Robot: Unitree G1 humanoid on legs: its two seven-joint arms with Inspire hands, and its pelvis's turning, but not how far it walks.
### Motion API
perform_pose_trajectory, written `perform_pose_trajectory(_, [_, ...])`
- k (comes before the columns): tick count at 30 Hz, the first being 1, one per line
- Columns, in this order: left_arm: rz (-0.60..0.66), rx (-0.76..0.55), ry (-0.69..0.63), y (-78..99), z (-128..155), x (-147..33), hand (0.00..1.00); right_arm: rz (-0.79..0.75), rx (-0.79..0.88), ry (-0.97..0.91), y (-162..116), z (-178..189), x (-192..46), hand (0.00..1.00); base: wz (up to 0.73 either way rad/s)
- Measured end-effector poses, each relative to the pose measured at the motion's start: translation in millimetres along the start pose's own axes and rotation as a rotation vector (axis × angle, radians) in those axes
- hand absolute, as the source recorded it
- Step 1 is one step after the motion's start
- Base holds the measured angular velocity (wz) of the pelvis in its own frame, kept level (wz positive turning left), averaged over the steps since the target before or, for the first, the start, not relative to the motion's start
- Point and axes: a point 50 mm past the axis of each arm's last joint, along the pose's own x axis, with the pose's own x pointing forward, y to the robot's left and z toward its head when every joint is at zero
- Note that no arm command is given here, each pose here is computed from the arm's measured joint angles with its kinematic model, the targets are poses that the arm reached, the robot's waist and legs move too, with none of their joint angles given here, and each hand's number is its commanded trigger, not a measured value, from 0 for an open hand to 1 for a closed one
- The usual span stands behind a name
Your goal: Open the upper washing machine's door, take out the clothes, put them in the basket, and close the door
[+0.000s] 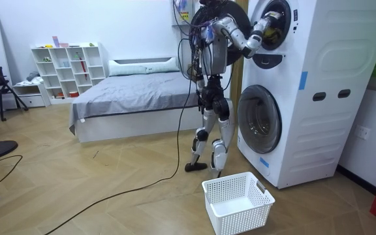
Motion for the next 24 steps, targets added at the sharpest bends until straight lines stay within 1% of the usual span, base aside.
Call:
perform_pose_trajectory(2, [-0.017, -0.003, 0.000, -6.6, -4.4, -2.1, 0.00, -0.057, 0.034, -0.011, -5.7, -0.7, -10.3, 1.00, -0.08])
perform_pose_trajectory(4, [-0.032, -0.006, 0.004, -14.3, -9.2, -4.2, 0.00, -0.163, 0.038, -0.013, -14.0, -1.9, -24.6, 1.00, -0.14])
perform_pose_trajectory(5, [-0.034, -0.006, 0.006, -16.0, -11.0, -4.8, 0.00, -0.186, 0.037, -0.015, -15.3, -2.2, -27.1, 1.00, 0.05])
perform_pose_trajectory(7, [-0.038, -0.010, 0.000, -19.4, -11.7, -6.1, 0.00, -0.285, 0.069, -0.001, -20.5, -6.7, -42.9, 1.00, 0.02])
perform_pose_trajectory(10, [-0.041, -0.010, 0.010, -24.1, -17.5, -8.6, 0.00, -0.350, 0.105, 0.040, -21.3, -14.5, -57.7, 1.00, -0.11])
perform_pose_trajectory(12, [-0.038, -0.016, 0.018, -24.8, -22.0, -9.5, 0.00, -0.393, 0.114, 0.060, -24.3, -17.7, -63.6, 1.00, -0.02])
perform_pose_trajectory(16, [-0.028, -0.044, 0.004, -22.9, -24.0, -9.7, 0.00, -0.488, 0.136, 0.032, -31.2, -16.3, -68.7, 1.00, -0.07])
perform_pose_trajectory(21, [-0.021, -0.051, -0.017, -21.1, -22.1, -9.3, 0.00, -0.531, 0.162, 0.052, -29.5, -19.9, -79.7, 1.00, 0.00])
perform_pose_trajectory(24, [-0.021, -0.053, -0.022, -21.0, -21.9, -9.4, 0.00, -0.557, 0.162, 0.064, -33.8, -21.9, -86.3, 1.00, 0.00])
